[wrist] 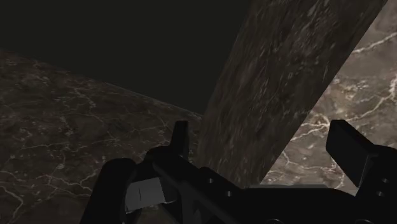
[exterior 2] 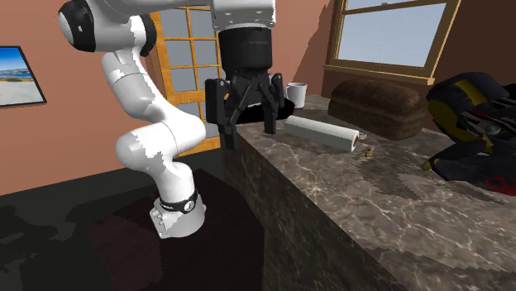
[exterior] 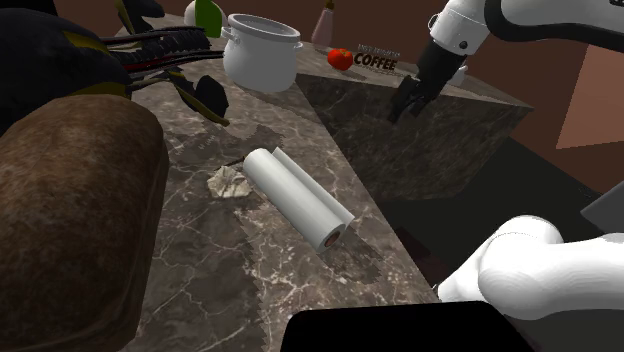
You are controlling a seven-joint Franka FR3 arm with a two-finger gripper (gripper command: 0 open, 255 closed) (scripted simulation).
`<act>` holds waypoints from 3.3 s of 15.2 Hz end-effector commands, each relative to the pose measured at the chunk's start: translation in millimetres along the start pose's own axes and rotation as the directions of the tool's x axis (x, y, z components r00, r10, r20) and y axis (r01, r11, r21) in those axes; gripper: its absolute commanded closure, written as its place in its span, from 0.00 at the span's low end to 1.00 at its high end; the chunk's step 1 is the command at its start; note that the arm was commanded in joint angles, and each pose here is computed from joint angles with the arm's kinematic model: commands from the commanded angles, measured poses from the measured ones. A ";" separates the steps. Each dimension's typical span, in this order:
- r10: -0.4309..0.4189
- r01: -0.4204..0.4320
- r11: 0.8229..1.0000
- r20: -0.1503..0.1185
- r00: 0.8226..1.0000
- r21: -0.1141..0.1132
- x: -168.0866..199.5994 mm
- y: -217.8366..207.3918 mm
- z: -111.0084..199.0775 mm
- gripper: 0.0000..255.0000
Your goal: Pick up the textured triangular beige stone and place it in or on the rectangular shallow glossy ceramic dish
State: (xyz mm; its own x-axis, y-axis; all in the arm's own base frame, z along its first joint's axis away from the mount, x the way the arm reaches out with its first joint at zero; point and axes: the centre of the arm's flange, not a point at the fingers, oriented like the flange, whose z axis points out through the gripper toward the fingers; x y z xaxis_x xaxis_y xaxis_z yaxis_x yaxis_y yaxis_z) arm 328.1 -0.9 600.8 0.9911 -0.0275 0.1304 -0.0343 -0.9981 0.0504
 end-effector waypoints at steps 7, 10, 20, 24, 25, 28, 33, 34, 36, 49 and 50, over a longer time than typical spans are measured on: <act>-0.042 0.042 0.999 -0.021 0.999 0.011 15.5 -74.2 12.3 0.00; -0.062 0.063 0.998 -0.032 0.998 0.016 22.1 -111.6 18.0 0.00; -0.130 0.133 0.991 -0.068 0.989 0.031 39.1 -237.2 35.1 0.00; -0.157 0.161 0.986 -0.083 0.984 0.036 43.5 -287.8 41.2 0.00; -0.164 0.167 0.985 -0.087 0.983 0.037 44.4 -300.5 42.6 0.00; -0.184 0.188 0.981 -0.098 0.978 0.041 46.7 -338.6 46.8 0.00; -0.211 0.217 0.975 -0.113 0.971 0.046 48.5 -391.2 52.2 0.00; -0.211 0.217 0.975 -0.113 0.971 0.046 49.1 -391.6 57.4 0.00; -0.211 0.217 0.975 -0.113 0.971 0.046 50.1 -392.3 67.9 0.00; -0.211 0.217 0.975 -0.113 0.971 0.046 51.4 -392.9 94.6 1.00; -0.211 0.217 0.975 -0.113 0.971 0.046 54.3 -391.1 93.5 1.00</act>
State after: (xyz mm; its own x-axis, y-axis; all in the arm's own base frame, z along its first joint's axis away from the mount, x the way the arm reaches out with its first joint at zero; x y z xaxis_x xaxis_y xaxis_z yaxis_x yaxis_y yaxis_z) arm 405.4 389.6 505.8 0.9461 0.1924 0.2607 0.1957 -0.9806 0.0132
